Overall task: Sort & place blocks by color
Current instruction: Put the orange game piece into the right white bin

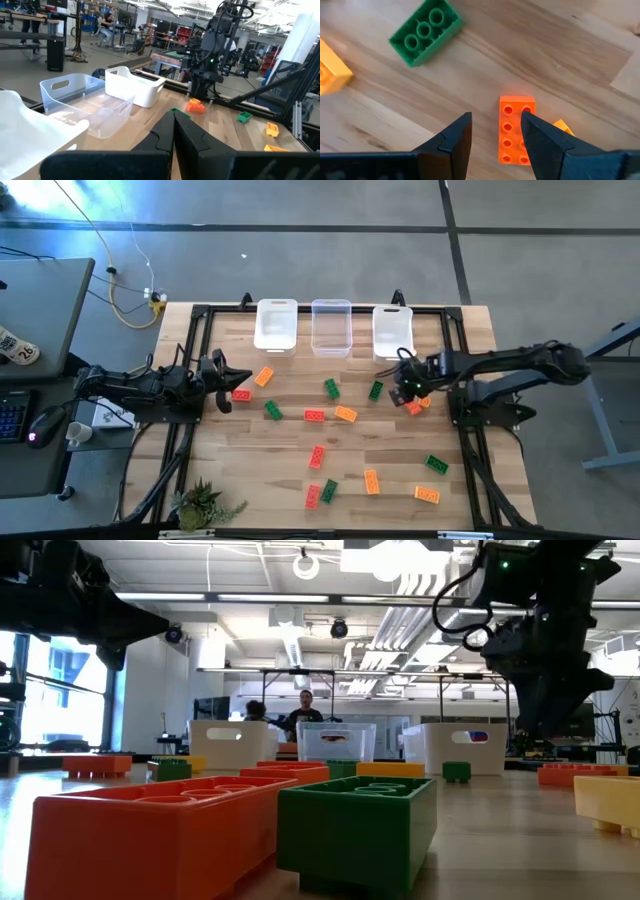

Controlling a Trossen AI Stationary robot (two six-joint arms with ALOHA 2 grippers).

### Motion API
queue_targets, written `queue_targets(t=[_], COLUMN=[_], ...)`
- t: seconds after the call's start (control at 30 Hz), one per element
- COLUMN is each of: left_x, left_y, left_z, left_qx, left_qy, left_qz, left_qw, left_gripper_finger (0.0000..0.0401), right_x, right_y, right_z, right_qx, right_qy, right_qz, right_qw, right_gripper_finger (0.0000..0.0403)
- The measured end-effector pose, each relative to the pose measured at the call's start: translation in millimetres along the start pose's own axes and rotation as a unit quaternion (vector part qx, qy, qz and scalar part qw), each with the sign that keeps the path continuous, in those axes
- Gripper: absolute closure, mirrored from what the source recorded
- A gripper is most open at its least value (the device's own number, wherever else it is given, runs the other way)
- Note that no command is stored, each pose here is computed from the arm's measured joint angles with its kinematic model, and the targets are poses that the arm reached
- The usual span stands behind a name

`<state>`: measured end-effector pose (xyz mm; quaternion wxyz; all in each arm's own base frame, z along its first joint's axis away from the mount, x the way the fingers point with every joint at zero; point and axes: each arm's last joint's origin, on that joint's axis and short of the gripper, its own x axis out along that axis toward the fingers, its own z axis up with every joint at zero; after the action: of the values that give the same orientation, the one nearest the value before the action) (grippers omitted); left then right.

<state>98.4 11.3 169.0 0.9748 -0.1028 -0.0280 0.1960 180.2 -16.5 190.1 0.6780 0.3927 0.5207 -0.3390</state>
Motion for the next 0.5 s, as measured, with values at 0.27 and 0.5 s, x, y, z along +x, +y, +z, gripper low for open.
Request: queue_targets(t=[0.27,0.5], left_x=[0.0,0.0], left_y=[0.0,0.0], left_z=[-0.2,-0.1], left_qx=[0.0,0.0], left_qy=[0.0,0.0], left_qz=[0.0,0.0], left_qw=[1.0,1.0], left_gripper_finger=[0.0401,0.0401], right_x=[11.5,22.5], right_y=[2.0,3.2], right_z=[0.9,2.6], right_qx=[-0.011,-0.013], right_qy=[0.021,0.021], right_qz=[-0.028,-0.064], right_qw=[0.999,0.998], right_gripper_finger=[0.0231,0.0206])
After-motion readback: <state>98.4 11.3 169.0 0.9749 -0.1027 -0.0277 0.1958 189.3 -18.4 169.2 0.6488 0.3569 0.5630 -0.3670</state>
